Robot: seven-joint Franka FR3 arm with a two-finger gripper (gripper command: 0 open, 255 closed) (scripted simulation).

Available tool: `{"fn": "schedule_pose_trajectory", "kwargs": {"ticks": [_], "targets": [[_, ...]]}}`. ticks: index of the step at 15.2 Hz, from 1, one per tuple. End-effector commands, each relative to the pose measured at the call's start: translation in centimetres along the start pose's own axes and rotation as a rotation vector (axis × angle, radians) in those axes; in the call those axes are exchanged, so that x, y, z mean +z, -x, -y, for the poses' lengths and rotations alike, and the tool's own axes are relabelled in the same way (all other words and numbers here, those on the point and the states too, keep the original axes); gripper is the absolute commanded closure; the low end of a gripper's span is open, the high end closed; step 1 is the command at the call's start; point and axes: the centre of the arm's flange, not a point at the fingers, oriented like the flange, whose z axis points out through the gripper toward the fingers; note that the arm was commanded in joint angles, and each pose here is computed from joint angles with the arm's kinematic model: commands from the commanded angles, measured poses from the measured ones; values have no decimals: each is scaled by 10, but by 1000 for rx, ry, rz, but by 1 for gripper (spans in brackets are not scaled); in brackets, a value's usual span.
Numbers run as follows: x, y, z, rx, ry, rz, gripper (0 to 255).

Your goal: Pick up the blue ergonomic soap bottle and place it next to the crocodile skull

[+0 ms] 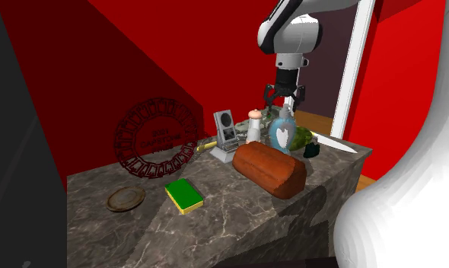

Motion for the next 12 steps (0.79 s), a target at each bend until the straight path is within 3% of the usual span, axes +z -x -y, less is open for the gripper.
{"fn": "schedule_pose_trajectory", "kwargs": {"ticks": [1, 4, 12], "targets": [[-13, 0, 0, 0, 0, 0, 0], [-50, 0, 0, 0, 0, 0, 0], [-50, 0, 0, 0, 0, 0, 0]]}}
